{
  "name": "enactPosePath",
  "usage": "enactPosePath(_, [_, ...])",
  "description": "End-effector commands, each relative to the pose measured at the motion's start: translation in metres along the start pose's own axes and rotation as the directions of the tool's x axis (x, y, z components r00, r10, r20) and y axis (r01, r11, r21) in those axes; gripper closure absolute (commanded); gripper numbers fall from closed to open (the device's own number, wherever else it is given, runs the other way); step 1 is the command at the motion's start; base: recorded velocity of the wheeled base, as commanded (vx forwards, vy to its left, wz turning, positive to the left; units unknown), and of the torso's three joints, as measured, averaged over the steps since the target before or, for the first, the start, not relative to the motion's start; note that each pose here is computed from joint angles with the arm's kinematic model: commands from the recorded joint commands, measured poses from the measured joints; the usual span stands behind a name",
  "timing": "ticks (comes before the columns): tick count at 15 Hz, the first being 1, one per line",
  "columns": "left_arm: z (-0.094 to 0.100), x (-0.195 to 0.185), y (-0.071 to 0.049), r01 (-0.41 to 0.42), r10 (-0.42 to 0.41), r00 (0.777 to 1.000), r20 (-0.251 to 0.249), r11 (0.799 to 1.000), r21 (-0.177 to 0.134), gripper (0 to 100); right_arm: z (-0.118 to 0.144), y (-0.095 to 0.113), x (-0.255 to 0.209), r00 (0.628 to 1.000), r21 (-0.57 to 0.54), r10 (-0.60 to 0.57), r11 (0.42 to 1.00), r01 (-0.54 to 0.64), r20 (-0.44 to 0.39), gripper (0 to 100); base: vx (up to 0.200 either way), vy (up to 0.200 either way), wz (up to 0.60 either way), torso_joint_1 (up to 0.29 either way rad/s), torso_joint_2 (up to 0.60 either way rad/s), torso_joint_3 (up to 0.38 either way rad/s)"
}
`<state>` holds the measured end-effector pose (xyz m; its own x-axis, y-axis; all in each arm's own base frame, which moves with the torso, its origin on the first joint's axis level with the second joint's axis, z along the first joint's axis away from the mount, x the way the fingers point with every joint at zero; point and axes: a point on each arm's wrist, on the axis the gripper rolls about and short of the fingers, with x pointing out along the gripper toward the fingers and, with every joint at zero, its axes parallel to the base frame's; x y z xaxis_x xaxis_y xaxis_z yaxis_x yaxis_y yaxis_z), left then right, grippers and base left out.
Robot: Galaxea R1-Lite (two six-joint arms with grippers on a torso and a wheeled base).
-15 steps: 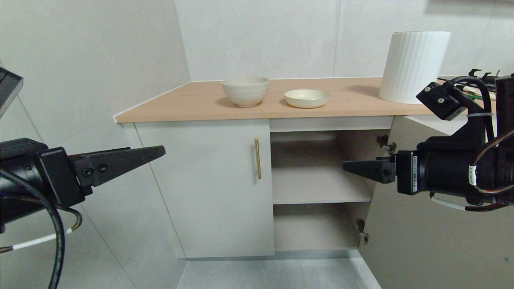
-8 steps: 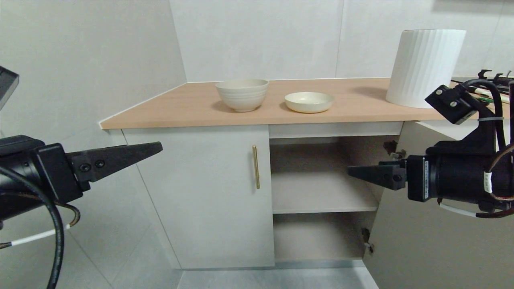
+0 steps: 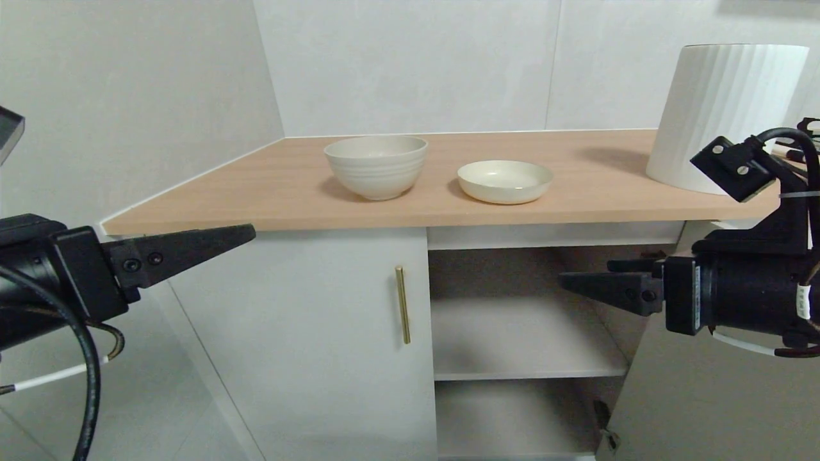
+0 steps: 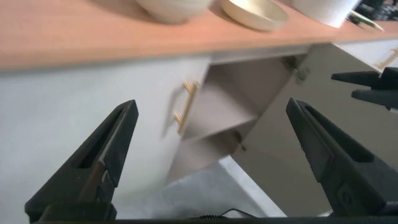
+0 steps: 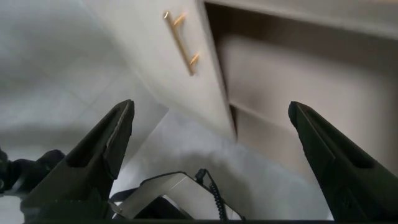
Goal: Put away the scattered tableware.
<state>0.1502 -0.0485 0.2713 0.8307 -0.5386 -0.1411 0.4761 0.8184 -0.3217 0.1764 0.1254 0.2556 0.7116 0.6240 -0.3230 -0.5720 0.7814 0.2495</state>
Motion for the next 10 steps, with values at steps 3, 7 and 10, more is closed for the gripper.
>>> enactPosePath(3, [0.000, -0.001, 0.000, 0.001, -0.001, 1.000, 0.004, 1.000, -0.001, 0, 0.002, 0.002, -0.009, 1.000, -0.003, 0.012, 1.000, -0.012, 0.025, 0, 0.000, 0.000, 0.00, 0.000, 0.00, 0.000])
enactPosePath(7, [0.001, -0.004, -0.001, 0.004, -0.004, 1.000, 0.012, 1.000, 0.002, 0, 0.002, 0.006, -0.016, 0.999, -0.024, 0.031, 0.999, -0.030, 0.037, 0, 0.000, 0.000, 0.00, 0.000, 0.00, 0.000])
enactPosePath(10, [0.000, -0.001, 0.000, 0.005, -0.005, 1.000, 0.001, 1.000, -0.001, 0, 0.000, 0.006, -0.015, 0.998, -0.024, 0.050, 0.998, -0.050, 0.024, 0, 0.000, 0.000, 0.00, 0.023, -0.13, -0.102])
